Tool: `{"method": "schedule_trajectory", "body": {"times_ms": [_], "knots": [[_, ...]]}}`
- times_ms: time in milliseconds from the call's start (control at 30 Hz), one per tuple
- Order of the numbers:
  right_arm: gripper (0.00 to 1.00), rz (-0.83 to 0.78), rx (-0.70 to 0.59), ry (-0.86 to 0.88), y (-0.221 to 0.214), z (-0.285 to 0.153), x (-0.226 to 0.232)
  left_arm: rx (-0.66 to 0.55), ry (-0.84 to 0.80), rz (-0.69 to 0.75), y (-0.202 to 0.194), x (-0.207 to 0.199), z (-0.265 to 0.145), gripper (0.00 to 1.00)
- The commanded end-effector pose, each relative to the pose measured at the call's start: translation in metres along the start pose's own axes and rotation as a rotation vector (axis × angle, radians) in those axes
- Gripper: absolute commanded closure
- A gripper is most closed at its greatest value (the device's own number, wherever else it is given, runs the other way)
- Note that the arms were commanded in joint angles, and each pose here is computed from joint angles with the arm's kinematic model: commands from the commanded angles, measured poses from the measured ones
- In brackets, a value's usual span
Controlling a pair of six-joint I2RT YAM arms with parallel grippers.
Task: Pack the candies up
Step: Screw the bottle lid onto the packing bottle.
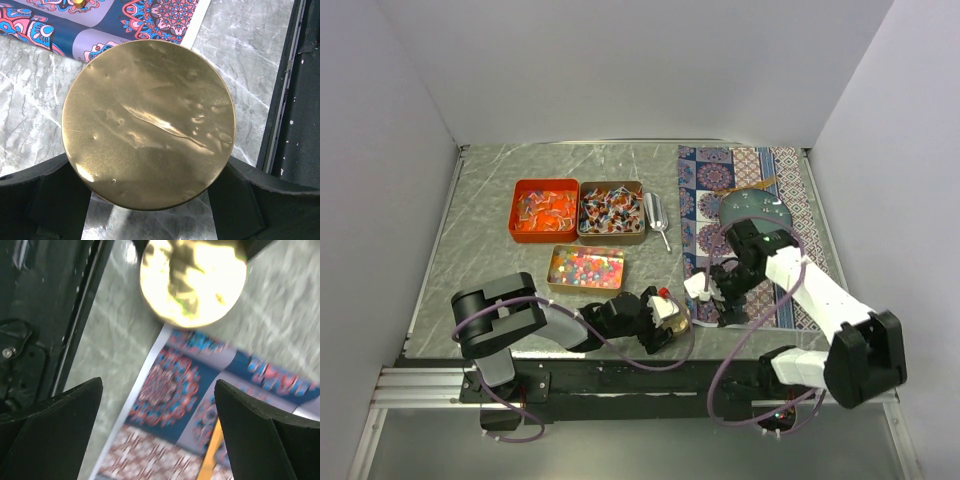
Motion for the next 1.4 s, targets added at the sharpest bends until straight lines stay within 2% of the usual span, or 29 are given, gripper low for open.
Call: {"method": "schedule_trajectory", "body": {"times_ms": [0, 100, 333, 667, 933, 1100, 1367], "knots": [[0.0, -0.082, -0.142, 0.017, 0.012, 0.014, -0.03, 0.339, 0.099, -0.076, -0.082, 0.018, -0.024, 0.99], [0.0, -0.132, -0.188, 0.053, 0.019, 0.024, -0.043, 0.332, 0.094, -0.072, -0.081, 0.017, -0.024, 0.99], [0.0, -0.275, -0.198, 0.123, 0.024, 0.043, -0.051, 0.341, 0.095, -0.071, -0.083, 0.018, -0.024, 0.99], [0.0, -0.287, -0.211, 0.227, 0.033, 0.048, -0.055, 0.346, 0.088, -0.071, -0.084, 0.017, -0.023, 0.99], [0.0, -0.365, -0.186, 0.299, 0.038, 0.059, -0.045, 0.349, 0.088, -0.068, -0.084, 0.017, -0.023, 0.99], [0.0, -0.37, -0.205, 0.308, 0.044, 0.065, -0.043, 0.347, 0.09, -0.068, -0.084, 0.017, -0.023, 0.99], [0.03, -0.359, -0.159, 0.31, 0.045, 0.074, -0.047, 0.343, 0.088, -0.067, -0.083, 0.017, -0.023, 0.99]]}}
Point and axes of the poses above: each gripper's point midway between its finger pads, its own z axis out along the fingers, its own x axis along the line the jaws close on, y = z × x, the point moved 5 cm from there along -z, back along the fingers, and after that the axes turned 10 degrees about -z, right-handed, at the moved point
